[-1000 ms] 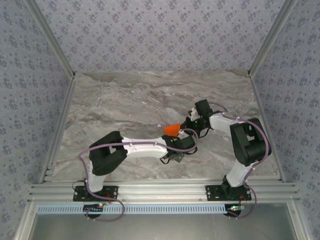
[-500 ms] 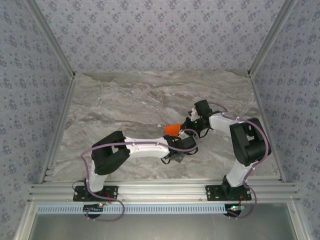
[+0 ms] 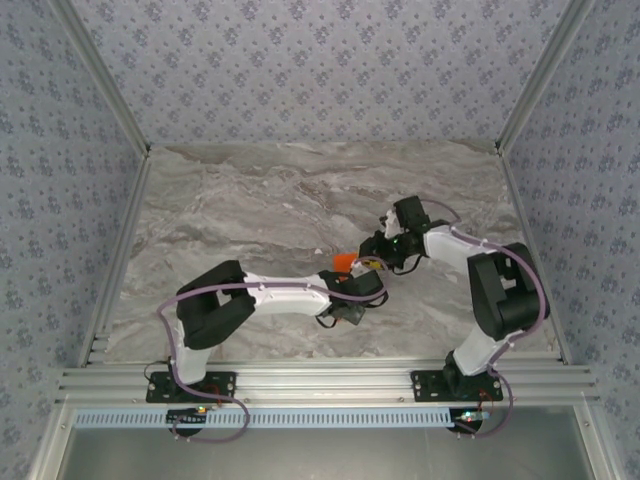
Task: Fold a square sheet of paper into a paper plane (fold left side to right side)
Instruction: Fold the wing for the fifth time at the center of the table.
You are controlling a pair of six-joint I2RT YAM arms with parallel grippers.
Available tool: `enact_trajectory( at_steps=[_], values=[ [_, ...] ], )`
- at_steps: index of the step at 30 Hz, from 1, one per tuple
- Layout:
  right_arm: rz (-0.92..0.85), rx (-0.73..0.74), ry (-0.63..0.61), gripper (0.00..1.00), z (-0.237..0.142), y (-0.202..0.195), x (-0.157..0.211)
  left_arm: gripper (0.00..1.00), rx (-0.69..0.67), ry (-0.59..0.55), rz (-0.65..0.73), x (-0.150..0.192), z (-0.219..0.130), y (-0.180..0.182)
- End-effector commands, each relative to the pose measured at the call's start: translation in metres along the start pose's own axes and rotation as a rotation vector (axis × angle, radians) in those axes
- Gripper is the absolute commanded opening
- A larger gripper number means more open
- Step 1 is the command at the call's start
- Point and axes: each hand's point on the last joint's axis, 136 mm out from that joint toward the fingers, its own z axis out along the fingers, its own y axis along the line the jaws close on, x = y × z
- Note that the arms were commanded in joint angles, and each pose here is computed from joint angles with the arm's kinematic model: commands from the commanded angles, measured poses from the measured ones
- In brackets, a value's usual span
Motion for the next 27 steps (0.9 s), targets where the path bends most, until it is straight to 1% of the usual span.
enact_trajectory(
  at_steps=[1,5,6,9,14,18,27],
  values=[
    [-0.07,0.018,-0.117,0.45,-0.034,0.006,-0.015,0.13,0.127,-0.069,-0.088,-0.022,-0.018,-0.01],
    [-0.109,0.028,-0.196,0.64,-0.06,0.0,-0.018,0.13,0.217,-0.101,-0.139,-0.031,-0.026,-0.011],
    [-0.117,0.031,-0.204,0.66,-0.063,-0.003,-0.017,0.13,0.247,-0.106,-0.156,-0.033,-0.028,-0.012],
    [-0.14,0.033,-0.203,0.7,-0.066,-0.011,-0.009,0.13,0.358,-0.119,-0.228,-0.039,-0.032,-0.013],
    [-0.171,-0.005,-0.176,0.71,-0.055,-0.017,0.006,0.12,0.529,-0.148,-0.362,-0.047,-0.033,-0.01],
    [-0.184,-0.039,-0.162,0.7,-0.044,-0.018,0.016,0.11,0.609,-0.169,-0.447,-0.048,-0.031,-0.003],
    [-0.254,-0.064,-0.118,0.69,-0.026,-0.012,0.031,0.1,0.738,-0.165,-0.52,-0.051,-0.025,-0.008]
  ],
)
